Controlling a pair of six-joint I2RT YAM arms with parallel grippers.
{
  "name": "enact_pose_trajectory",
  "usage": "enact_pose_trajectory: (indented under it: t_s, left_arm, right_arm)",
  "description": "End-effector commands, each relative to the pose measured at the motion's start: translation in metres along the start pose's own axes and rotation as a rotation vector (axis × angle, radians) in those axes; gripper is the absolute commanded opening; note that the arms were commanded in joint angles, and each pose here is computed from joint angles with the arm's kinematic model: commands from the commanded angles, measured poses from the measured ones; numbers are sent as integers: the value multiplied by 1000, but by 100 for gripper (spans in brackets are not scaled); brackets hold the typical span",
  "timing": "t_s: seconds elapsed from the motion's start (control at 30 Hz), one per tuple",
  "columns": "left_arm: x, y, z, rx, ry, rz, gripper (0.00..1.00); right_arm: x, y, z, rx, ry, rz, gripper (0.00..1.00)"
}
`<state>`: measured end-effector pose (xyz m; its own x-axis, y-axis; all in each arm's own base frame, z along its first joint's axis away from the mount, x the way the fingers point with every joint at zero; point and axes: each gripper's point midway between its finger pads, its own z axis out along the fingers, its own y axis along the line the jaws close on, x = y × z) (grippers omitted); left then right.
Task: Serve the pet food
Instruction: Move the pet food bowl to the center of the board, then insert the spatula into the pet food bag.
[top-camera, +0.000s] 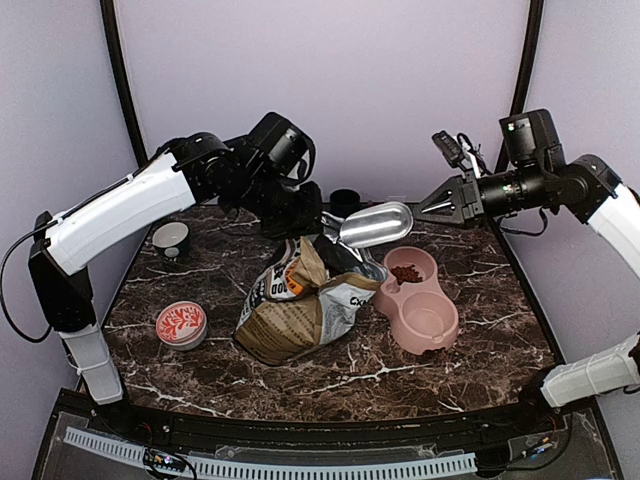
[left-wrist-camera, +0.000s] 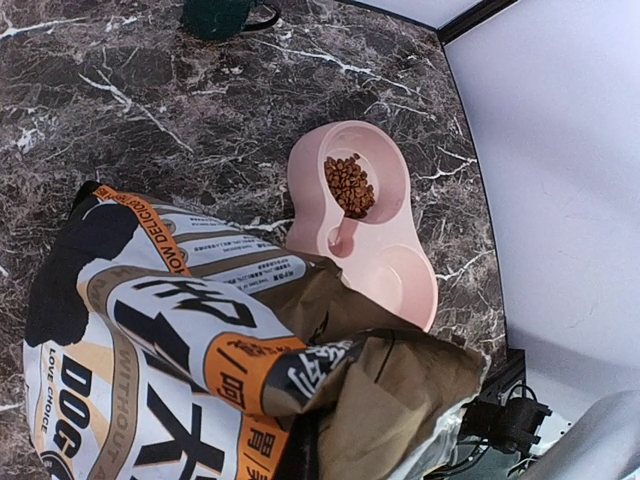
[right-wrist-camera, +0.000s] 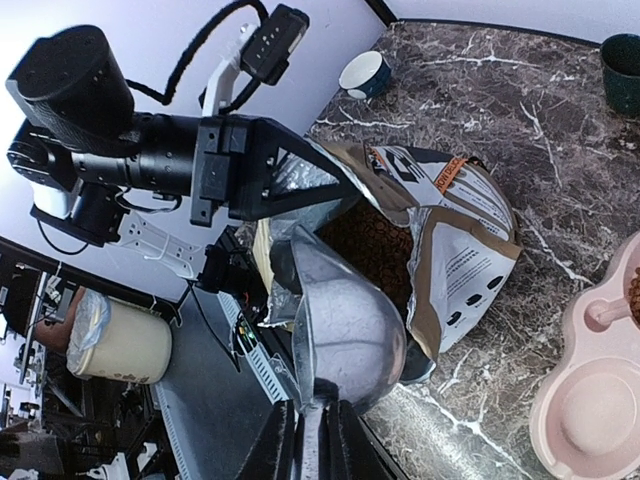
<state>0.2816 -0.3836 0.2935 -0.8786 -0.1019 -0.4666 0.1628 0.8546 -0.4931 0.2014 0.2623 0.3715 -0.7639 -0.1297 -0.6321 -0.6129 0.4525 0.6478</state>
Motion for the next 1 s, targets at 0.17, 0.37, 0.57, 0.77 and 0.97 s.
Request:
enact_pose_trajectory:
  t_s: [0.17, 0.37, 0.57, 0.77, 0.97]
  left_arm:
    - [-6, -31, -22, 165, 36, -125, 0]
    - [-7, -29, -23, 170, 56, -158, 0]
    - [-4, -32, -18, 207, 123, -245, 0]
    - [-4, -38, -22, 242, 165, -334, 0]
    - [1, -35, -19, 267, 202, -403, 0]
  right_arm:
    - [1, -22, 54, 130, 65, -48, 0]
    - [8, -55, 93, 228, 134, -43, 0]
    - [21, -92, 116, 331, 182, -32, 0]
    - [38, -120, 135, 382, 235, -24, 0]
    - [49, -139, 151, 407, 274, -12, 0]
